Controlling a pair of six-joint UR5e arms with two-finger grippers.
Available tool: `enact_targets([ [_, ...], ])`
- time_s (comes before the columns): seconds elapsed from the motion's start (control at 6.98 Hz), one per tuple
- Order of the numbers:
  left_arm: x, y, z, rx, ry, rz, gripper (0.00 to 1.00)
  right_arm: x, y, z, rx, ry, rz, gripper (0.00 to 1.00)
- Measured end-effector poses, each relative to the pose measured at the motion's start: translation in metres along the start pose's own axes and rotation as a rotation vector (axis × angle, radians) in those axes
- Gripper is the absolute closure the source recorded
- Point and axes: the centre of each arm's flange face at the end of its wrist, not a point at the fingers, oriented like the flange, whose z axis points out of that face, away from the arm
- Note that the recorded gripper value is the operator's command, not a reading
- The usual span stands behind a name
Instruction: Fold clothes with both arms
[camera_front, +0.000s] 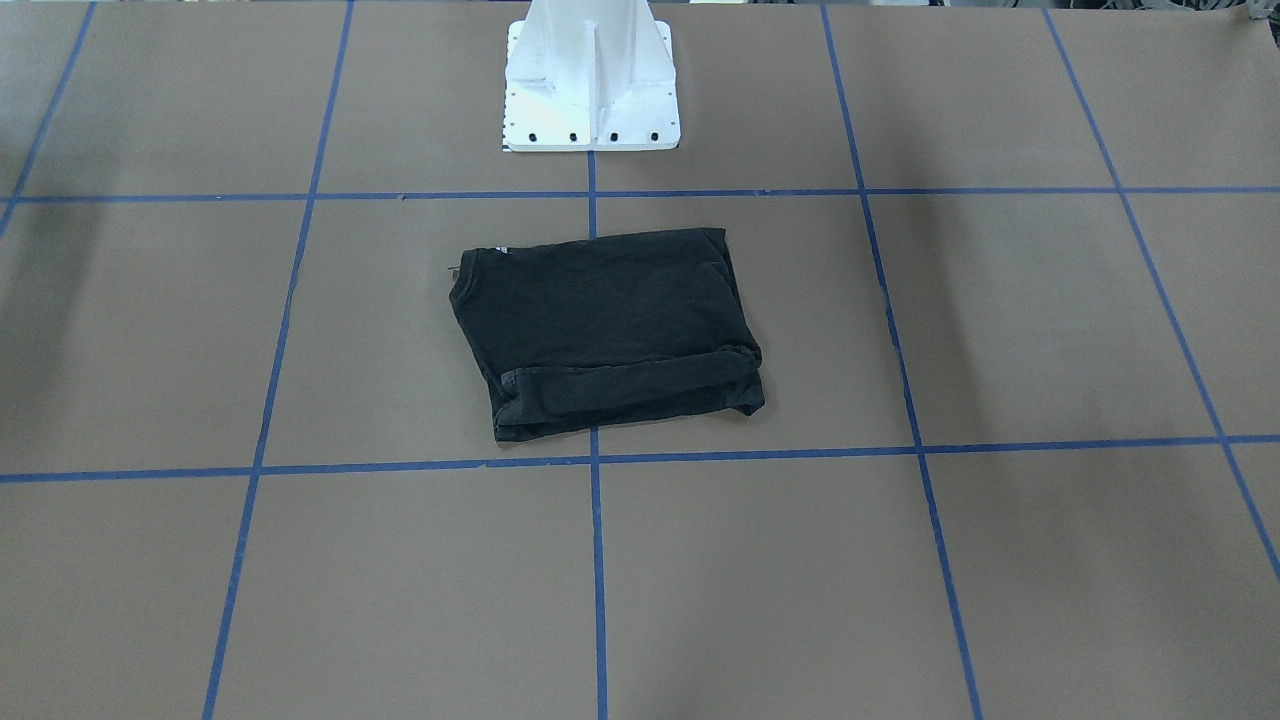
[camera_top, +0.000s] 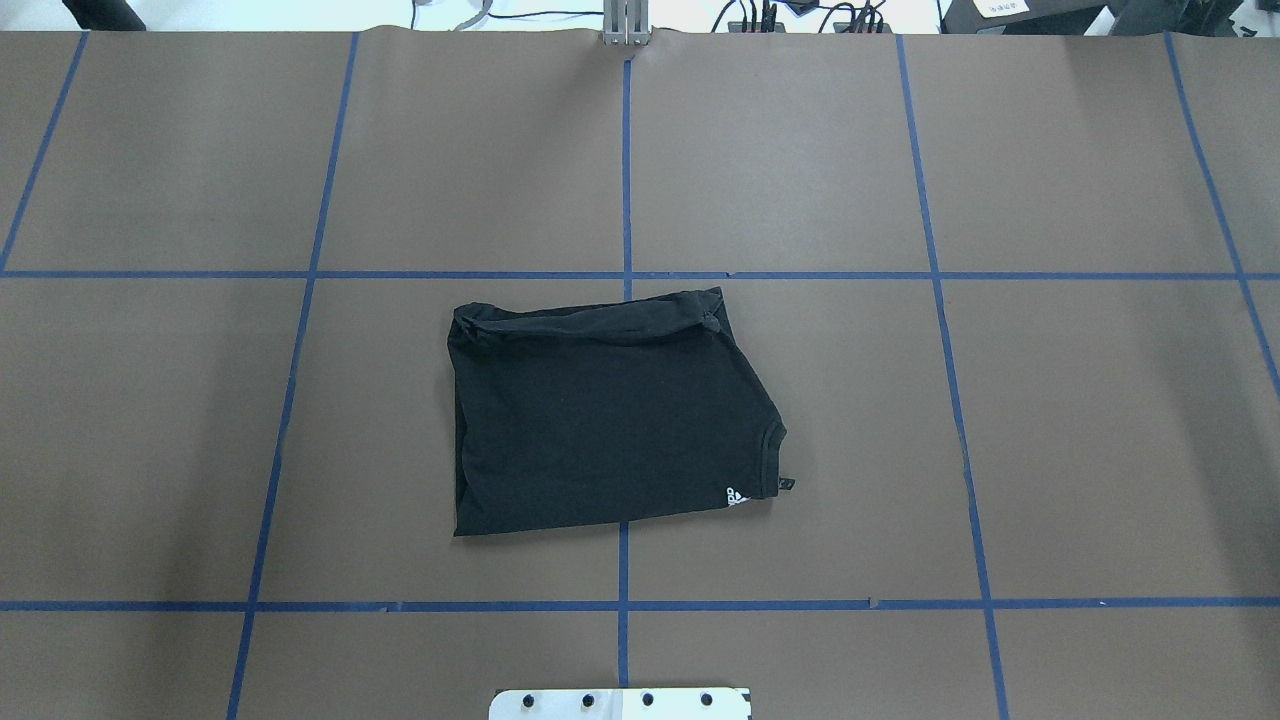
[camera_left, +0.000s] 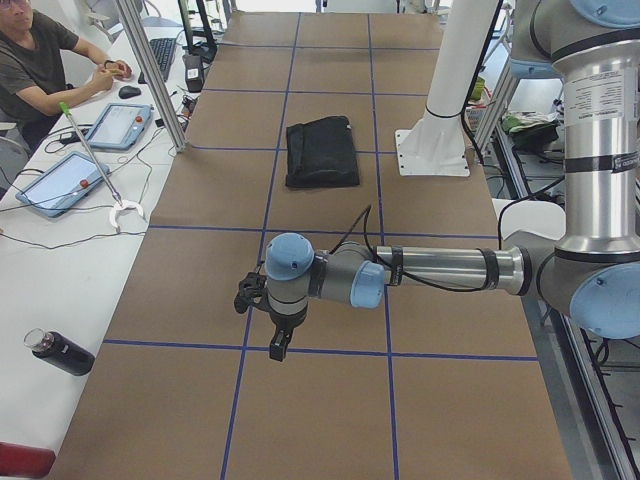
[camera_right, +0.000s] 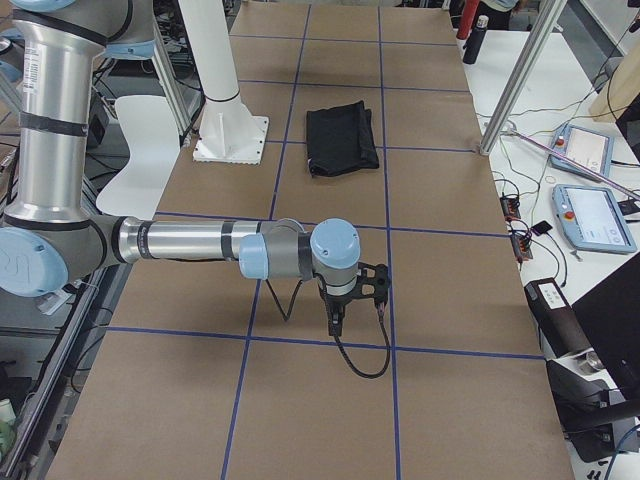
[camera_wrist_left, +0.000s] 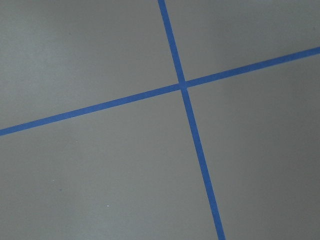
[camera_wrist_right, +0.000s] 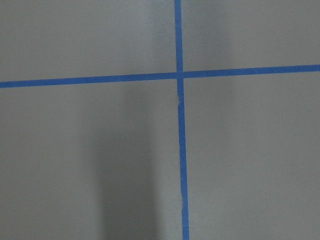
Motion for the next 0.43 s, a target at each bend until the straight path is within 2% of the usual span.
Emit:
enact_targets([
  [0.43, 0.005, -0.002, -0.018, -0.018, 0.001, -0.038, 0.0, 0.0, -0.003, 0.0, 0.002, -0.003, 0.0, 0.0],
])
